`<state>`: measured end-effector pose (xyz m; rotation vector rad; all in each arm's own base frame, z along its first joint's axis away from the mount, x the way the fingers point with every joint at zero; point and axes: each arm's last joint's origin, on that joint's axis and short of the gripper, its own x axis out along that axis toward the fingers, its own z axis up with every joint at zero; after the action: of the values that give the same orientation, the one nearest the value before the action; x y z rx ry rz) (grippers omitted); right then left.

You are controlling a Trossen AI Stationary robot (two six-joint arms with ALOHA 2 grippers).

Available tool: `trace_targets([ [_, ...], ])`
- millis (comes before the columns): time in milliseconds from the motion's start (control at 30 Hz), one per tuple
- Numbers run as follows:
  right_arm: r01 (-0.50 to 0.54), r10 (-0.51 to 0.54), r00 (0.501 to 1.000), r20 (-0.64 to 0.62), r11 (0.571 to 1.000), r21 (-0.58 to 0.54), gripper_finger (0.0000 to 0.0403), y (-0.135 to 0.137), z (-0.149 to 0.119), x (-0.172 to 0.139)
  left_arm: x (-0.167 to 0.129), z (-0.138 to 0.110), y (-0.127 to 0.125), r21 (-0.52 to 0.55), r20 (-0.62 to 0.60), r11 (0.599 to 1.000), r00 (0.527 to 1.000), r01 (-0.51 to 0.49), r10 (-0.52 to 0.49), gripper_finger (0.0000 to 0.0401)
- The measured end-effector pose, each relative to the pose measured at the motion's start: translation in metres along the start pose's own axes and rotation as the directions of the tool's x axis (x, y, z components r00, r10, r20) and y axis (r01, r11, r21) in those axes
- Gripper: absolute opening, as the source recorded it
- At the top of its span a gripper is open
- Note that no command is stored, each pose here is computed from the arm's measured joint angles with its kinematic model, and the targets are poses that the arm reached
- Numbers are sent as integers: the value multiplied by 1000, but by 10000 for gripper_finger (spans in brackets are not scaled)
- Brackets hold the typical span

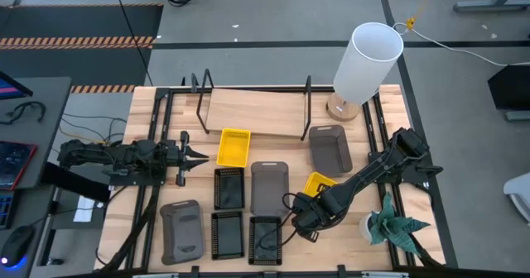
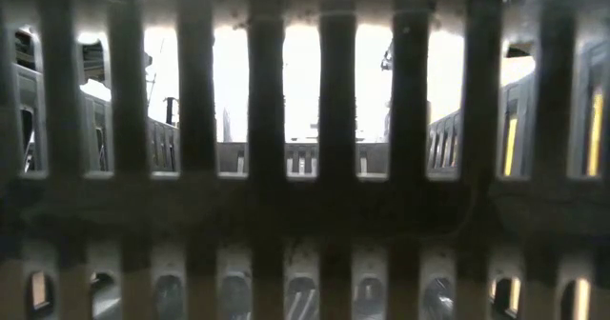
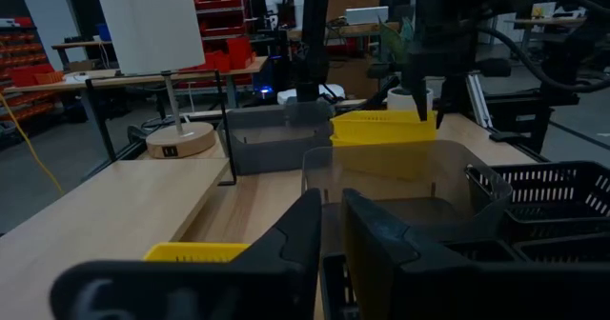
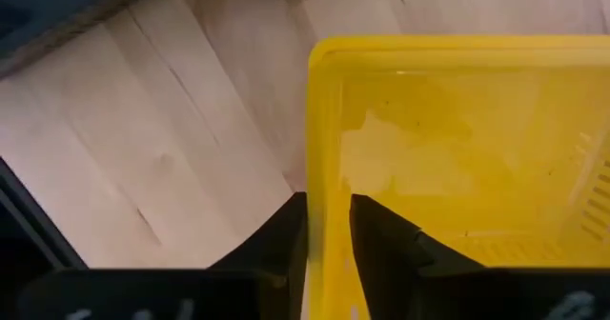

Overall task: Stack baskets on shelf by color
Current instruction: Stack the right yellow bin on top of the left yellow bin, then stack the top yellow bin on top of the other stacked yellow bins

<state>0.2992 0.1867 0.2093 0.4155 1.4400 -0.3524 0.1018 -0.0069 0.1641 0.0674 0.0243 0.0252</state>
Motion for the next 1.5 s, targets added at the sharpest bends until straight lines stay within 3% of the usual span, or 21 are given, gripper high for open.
trace_targets([
  [367, -27, 28, 1000, 10, 997, -70, 91, 1, 17, -30, 0, 0, 0, 0, 0, 1000, 1000, 0, 0, 54],
  [533, -10, 29, 992, 125, 989, -146, 90, -1, 35, -38, 0, 0, 0, 0, 0, 1000, 1000, 0, 0, 52],
  [733, -106, 150, 959, 240, 976, -189, 90, 1, 61, -43, 0, 0, 0, 0, 0, 1000, 1000, 0, 0, 59],
  [900, -138, 221, 897, 383, 963, -233, 90, 3, 83, -48, 0, 0, 0, 0, 0, 1000, 1000, 0, 0, 56],
  [1133, -66, 237, 748, 620, 956, -286, 90, -3, 116, -51, 0, 0, 0, 0, 0, 1000, 1000, 0, 0, 53],
  [1267, -85, 274, 662, 697, 952, -293, 90, -12, 144, -48, 0, 0, 0, 0, 0, 1000, 1000, 0, 0, 58],
  [1367, -108, 308, 647, 697, 942, -316, 90, -17, 167, -33, 0, 0, 0, 0, 0, 1000, 1000, 0, 0, 59],
  [1500, -108, 307, 665, 681, 942, -319, 90, -21, 194, -17, 0, 0, 0, 0, 3, 1000, 1000, 0, 0, 54],
])
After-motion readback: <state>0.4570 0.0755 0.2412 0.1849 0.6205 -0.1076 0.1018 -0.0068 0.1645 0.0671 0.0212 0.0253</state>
